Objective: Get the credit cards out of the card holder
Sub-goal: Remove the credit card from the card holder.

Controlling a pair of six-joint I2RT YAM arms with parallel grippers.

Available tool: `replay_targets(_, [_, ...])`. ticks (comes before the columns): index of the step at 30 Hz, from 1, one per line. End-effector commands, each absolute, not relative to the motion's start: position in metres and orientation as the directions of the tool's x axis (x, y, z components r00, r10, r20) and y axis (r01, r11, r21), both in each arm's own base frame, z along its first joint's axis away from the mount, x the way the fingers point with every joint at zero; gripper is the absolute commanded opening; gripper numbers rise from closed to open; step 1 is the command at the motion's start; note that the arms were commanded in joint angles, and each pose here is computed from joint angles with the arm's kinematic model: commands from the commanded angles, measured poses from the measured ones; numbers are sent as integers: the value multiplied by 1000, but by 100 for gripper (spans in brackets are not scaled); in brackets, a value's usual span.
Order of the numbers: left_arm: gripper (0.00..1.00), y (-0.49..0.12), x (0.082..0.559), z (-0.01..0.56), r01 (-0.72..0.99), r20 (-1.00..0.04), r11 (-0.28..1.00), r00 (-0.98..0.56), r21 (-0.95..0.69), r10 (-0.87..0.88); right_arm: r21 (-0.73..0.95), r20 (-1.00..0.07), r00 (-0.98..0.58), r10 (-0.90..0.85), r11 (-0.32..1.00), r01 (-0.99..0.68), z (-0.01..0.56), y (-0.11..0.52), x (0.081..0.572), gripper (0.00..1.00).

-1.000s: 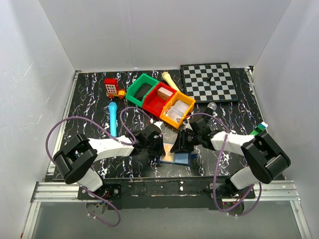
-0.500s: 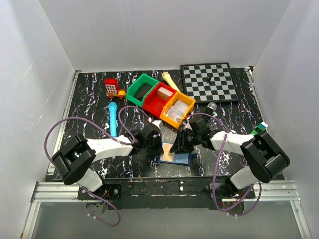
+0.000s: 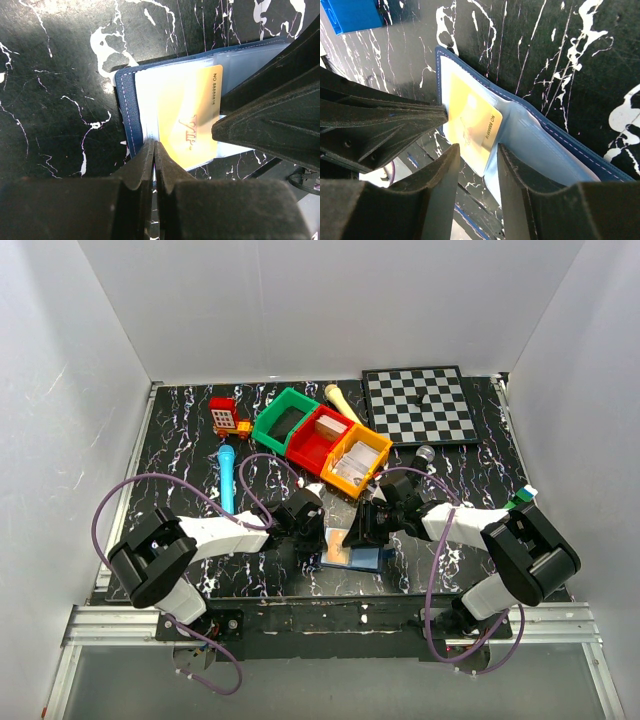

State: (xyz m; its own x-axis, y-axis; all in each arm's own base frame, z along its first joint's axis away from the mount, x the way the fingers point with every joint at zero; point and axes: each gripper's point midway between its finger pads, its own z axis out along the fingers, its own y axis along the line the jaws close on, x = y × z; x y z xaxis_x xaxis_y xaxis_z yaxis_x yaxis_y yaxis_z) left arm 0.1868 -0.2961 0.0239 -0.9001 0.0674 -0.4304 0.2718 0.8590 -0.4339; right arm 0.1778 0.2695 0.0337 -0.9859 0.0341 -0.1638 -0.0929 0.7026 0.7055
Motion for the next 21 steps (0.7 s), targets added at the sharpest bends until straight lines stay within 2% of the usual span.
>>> replay_targets(1, [0, -295, 185, 18, 265, -417, 859, -907, -437, 68, 722, -193, -981, 36, 682, -117, 38, 272, 184, 44])
replay_targets(7, [0, -292, 181, 12, 256, -404, 860, -913, -442, 65, 756, -210, -976, 49, 641, -131, 45, 277, 186, 45])
replay_targets(14, [0, -290, 179, 9, 246, -397, 863, -916, -441, 58, 765, -206, -977, 55, 632, -126, 44, 276, 185, 40])
replay_targets(21, [0, -287, 178, 7, 239, -393, 869, -918, -434, 56, 798, -198, -978, 69, 591, -120, 46, 273, 182, 40])
